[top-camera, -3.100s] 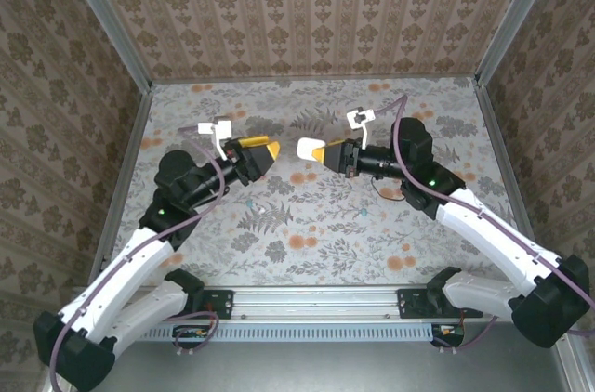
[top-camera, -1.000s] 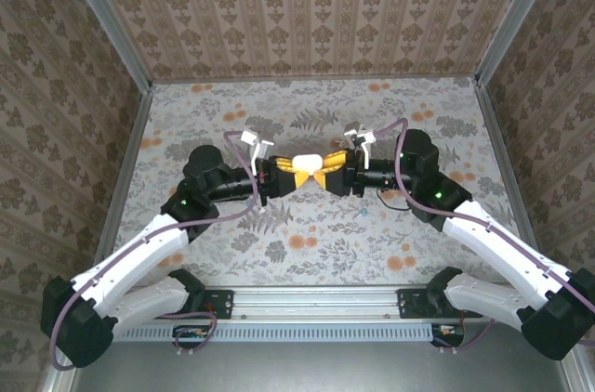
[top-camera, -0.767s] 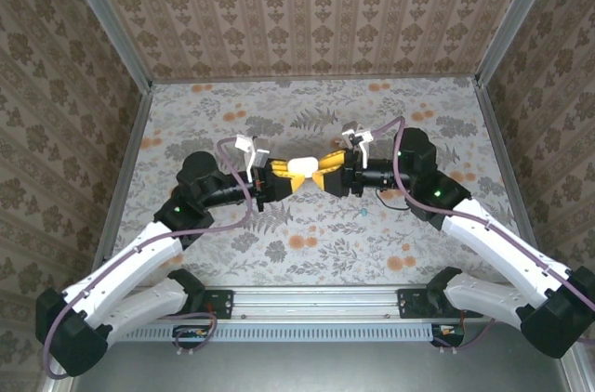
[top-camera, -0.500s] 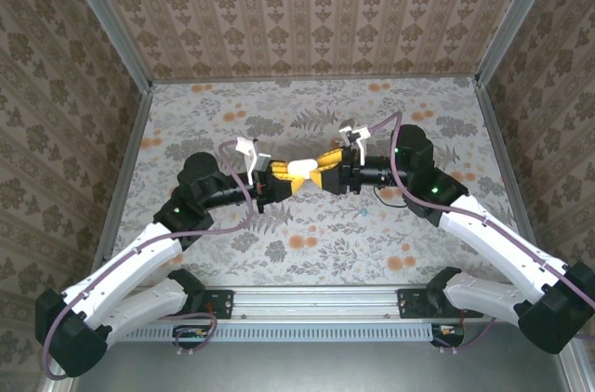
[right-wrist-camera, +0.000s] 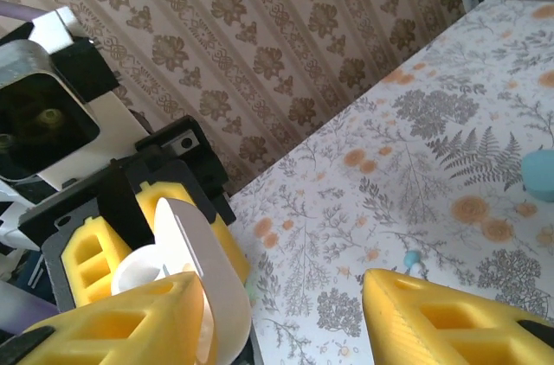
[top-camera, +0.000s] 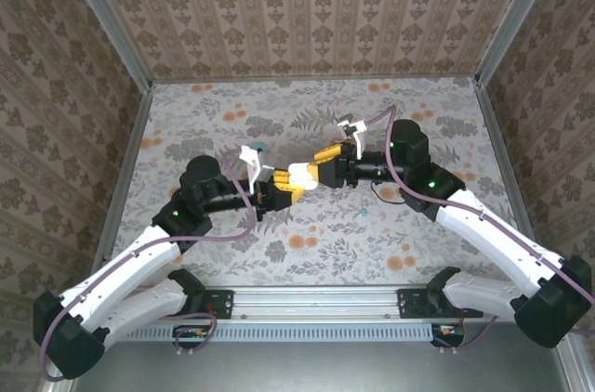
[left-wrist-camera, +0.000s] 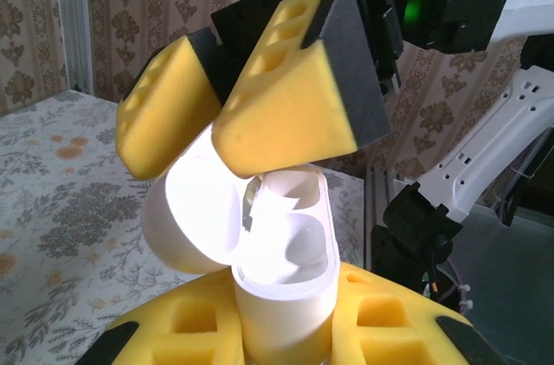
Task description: Insert wireless bluetooth earbuds into charging case
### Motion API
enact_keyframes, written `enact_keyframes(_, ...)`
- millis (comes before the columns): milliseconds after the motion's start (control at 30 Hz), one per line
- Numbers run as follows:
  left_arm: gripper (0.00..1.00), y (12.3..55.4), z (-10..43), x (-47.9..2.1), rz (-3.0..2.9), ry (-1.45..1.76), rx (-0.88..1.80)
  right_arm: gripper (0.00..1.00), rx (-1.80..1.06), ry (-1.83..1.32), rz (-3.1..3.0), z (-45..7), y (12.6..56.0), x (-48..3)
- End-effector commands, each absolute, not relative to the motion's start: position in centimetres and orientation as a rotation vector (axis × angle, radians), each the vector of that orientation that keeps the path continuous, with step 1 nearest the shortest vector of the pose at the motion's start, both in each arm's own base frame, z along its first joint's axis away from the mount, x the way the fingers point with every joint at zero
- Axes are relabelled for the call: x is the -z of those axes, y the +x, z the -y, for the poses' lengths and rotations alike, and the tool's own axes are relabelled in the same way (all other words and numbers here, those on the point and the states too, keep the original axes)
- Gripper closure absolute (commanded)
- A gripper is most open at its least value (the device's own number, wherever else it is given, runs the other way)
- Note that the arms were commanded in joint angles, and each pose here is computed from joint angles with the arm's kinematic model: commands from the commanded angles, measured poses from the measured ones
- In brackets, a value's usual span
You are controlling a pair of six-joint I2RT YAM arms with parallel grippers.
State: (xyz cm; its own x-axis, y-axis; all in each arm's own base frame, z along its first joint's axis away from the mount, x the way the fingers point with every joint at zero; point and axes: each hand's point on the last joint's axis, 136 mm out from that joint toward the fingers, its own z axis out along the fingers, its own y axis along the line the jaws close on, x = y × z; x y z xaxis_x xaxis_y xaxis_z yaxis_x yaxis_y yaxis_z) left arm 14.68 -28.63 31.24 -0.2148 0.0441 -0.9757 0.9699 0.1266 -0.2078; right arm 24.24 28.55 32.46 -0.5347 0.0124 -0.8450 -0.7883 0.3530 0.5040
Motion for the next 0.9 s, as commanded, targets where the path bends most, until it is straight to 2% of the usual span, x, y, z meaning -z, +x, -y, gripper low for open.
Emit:
enact_keyframes(0, 1.00, 14.2, 28.2, -31.7, -1.418, 1.076, 1.197, 0.47, -1.240, -0.636, -1.845, -28.4, 25.1, -33.1)
enact_keyframes(233, 1.00, 16.6, 26.7, -30.2, -1.553, 0.954, 1.076, 0.42, -1.311, -0.621, -1.829, -28.5, 24.3, -34.8)
enact_keyframes(367, 1.00, 18.1, 25.0, -29.1, -1.640, 0.865, 1.000, 0.39, -1.235, -0.494, -1.923, -27.3, 25.3, -34.5)
enact_keyframes(633, 1.00, 19.4, 19.9, -27.2, -1.769, 0.709, 0.779, 0.42, -0.934, -0.146, -2.291, -24.5, 29.1, -26.3)
enact_keyframes(867, 1.00, 19.0, 16.7, -26.6, -1.803, 0.641, 0.629, 0.47, -0.798, -0.041, -2.643, -27.7, 29.7, -17.0)
